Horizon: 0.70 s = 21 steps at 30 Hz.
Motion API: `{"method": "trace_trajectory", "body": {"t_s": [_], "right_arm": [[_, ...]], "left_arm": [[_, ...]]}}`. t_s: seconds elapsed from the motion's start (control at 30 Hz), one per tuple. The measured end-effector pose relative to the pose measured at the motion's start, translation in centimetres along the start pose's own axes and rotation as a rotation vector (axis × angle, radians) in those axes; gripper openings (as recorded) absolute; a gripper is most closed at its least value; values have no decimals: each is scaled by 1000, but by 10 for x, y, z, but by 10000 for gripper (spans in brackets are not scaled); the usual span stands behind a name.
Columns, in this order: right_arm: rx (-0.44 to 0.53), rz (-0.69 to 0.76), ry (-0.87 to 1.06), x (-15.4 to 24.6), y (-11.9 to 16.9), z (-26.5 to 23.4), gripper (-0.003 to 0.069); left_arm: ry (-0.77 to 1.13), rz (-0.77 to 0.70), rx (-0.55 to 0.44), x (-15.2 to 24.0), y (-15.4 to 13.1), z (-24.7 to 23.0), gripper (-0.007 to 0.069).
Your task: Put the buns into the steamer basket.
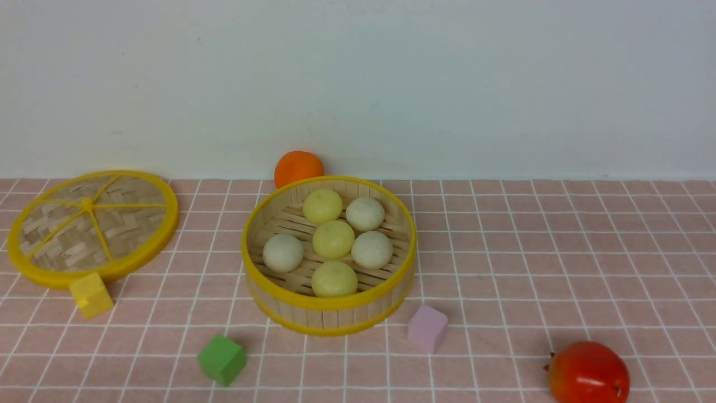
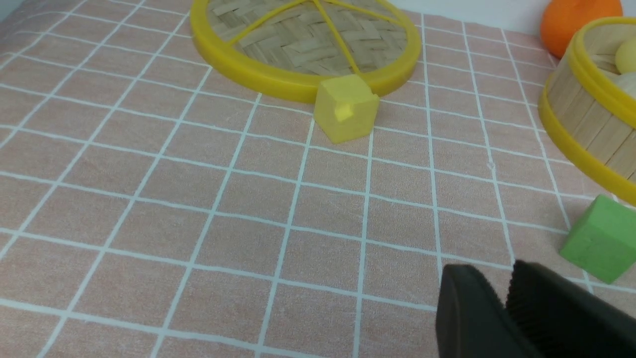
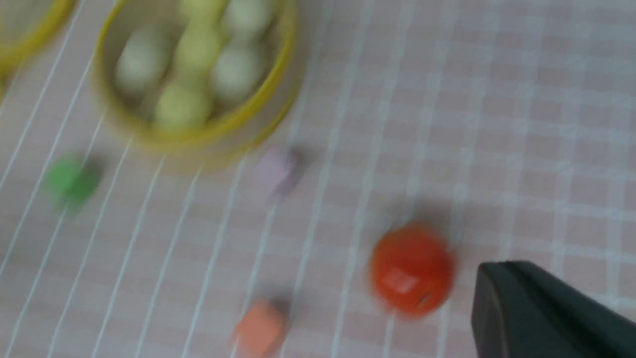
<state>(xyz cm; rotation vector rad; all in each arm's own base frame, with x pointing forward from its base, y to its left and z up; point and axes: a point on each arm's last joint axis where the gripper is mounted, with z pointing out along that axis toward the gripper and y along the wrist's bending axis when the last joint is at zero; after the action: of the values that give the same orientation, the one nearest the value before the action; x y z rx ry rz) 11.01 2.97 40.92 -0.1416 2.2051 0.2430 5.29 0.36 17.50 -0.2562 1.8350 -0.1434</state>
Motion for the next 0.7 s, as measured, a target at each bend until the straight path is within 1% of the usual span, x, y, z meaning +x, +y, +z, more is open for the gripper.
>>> {"method": "trace_trajectory", "body": {"t_s": [0.07,0.1,0.13,0.2,0.27,0.33,0.4,0.43,0.47,0.57,0.7], "right_arm": [[75,49,-98,28,-14,0,1],[82,50,-105,31,-15,1,1],[129,55,-135,54,-22,8,1],[164,53,-191,72,-27,11,3],[210,30,-254,109,-34,25,5],[220,10,-292,137,-38,37,6],[224,-5,-321,175,-42,57,8],[224,-6,-326,178,-42,58,8],[220,1,-328,196,-44,69,9],[203,56,-287,227,-47,88,12],[201,70,-322,226,-46,88,16]], "left_arm": [[0,0,0,0,0,0,171],[0,0,0,0,0,0,171],[0,0,0,0,0,0,171],[0,0,0,0,0,0,171],[0,0,0,0,0,0,171],[0,0,0,0,0,0,171],[0,0,0,0,0,0,171],[0,0,0,0,0,0,171],[0,0,0,0,0,0,171],[0,0,0,0,0,0,171],[0,0,0,0,0,0,171]]}}
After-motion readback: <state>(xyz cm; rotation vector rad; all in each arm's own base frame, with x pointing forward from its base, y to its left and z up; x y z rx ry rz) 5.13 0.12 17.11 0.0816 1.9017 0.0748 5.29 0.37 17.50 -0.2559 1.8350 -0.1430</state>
